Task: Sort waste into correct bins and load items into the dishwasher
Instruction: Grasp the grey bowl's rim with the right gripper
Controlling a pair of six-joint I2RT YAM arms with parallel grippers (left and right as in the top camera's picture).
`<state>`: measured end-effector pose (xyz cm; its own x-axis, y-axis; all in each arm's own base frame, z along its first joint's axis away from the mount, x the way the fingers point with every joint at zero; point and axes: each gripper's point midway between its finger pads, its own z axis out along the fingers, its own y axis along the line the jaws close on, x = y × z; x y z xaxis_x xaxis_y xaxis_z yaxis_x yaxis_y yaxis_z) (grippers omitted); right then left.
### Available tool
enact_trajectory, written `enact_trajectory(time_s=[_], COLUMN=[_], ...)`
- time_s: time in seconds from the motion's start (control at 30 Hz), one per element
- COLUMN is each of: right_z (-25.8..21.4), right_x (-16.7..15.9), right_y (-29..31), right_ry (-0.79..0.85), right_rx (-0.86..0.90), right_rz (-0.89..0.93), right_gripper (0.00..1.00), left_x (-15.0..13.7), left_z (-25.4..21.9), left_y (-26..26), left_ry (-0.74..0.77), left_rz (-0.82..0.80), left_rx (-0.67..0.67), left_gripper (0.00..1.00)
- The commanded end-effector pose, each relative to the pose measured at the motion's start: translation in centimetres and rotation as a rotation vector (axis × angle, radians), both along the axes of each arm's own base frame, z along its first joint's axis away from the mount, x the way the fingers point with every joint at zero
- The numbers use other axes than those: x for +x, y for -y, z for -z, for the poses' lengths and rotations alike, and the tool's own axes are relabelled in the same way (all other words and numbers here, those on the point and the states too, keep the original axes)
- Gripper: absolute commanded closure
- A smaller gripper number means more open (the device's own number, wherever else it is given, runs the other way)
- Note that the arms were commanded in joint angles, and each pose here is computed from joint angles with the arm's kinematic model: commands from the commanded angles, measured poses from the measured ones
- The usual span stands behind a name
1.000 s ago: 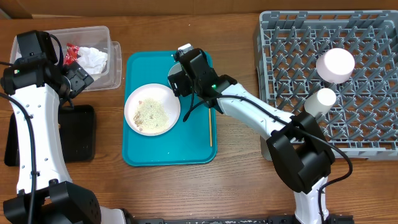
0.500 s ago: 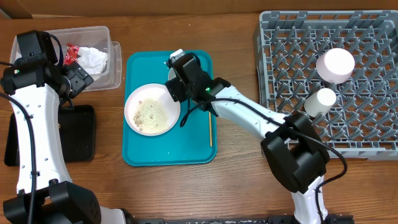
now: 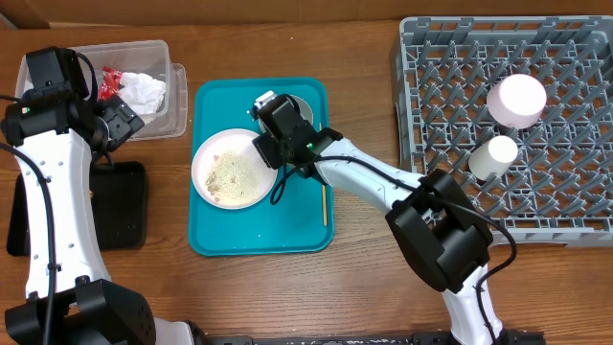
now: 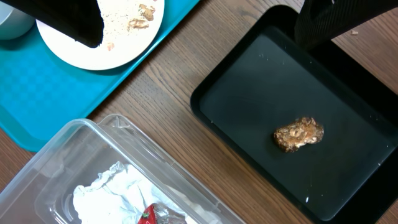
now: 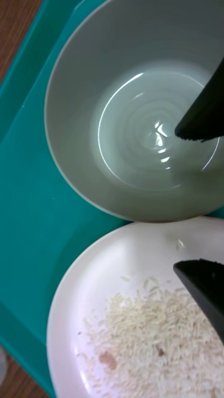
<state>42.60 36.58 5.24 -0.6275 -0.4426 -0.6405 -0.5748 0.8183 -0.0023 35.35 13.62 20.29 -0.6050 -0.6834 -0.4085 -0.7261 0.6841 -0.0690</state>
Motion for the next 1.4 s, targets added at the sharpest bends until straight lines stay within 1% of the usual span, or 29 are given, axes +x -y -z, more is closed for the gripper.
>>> enact_trajectory(time_s=[0.0, 0.03, 0.2, 0.23, 0.3, 0.4, 0.5, 0.63, 0.73, 0.87, 0.9, 1.13, 1.17, 1.2, 1.23, 1.3, 1.37], right_z=[-0.3, -0.3, 0.3, 0.5, 0.7, 0.8, 0.7, 0.0, -0.6, -1.9, -2.5, -9.1, -9.5, -9.7, -9.6, -8.6, -6.7], right_x=[0.6, 0.6, 0.4, 0.4, 0.4, 0.3, 0.4, 0.7, 1.0, 1.4, 1.6, 3.4, 3.6, 3.6, 3.5, 2.8, 1.9], right_y=[-0.3, -0.3, 0.2, 0.2, 0.3, 0.4, 0.3, 0.0, -0.2, -0.6, -0.8, -0.9, -0.8, -0.7, -0.5, -0.5, -0.8], right_ry=[0.022, 0.022, 0.008, 0.006, 0.002, 0.0, 0.004, 0.015, 0.021, 0.027, 0.029, 0.062, 0.063, 0.06, 0.051, 0.012, -0.051], right_rx=[0.0, 0.0, -0.028, -0.032, -0.039, -0.041, -0.037, -0.027, -0.02, -0.008, -0.004, 0.033, 0.033, 0.029, 0.025, 0.013, 0.002], right_rz=[0.006, 0.006, 0.013, 0.015, 0.017, 0.017, 0.017, 0.018, 0.018, 0.025, 0.027, 0.051, 0.054, 0.052, 0.051, 0.027, 0.001], right_gripper=[0.44, 0.45, 0.46, 0.47, 0.52, 0.53, 0.6, 0.74, 0.78, 0.94, 0.96, 0.96, 0.89, 0.78, 0.69, 0.65, 0.62], left_x=[0.0, 0.0, 0.0, 0.0, 0.0, 0.0, 0.0, 0.0, 0.0, 0.0, 0.0, 0.0, 0.0, 0.0, 0.0, 0.0, 0.0], left_z=[0.4, 0.4, 0.4, 0.4, 0.4, 0.4, 0.4, 0.4, 0.4, 0.4, 0.4, 0.4, 0.4, 0.4, 0.4, 0.4, 0.4], left_y=[-0.1, -0.1, -0.1, -0.1, -0.1, -0.1, -0.1, -0.1, -0.1, -0.1, -0.1, -0.1, -0.1, -0.1, -0.1, -0.1, -0.1], left_ry=[-0.011, -0.011, -0.011, -0.011, -0.011, -0.011, -0.011, -0.011, -0.011, -0.011, -0.011, -0.011, -0.011, -0.011, -0.011, -0.011, -0.011], left_rz=[-0.011, -0.011, -0.011, -0.011, -0.011, -0.011, -0.011, -0.011, -0.011, -0.011, -0.011, -0.011, -0.011, -0.011, -0.011, -0.011, -0.011], left_rx=[0.002, 0.002, 0.002, 0.002, 0.002, 0.002, 0.002, 0.002, 0.002, 0.002, 0.002, 0.002, 0.002, 0.002, 0.002, 0.002, 0.002], left_gripper=[0.0, 0.0, 0.0, 0.0, 0.0, 0.0, 0.0, 0.0, 0.0, 0.0, 0.0, 0.0, 0.0, 0.0, 0.0, 0.0, 0.0])
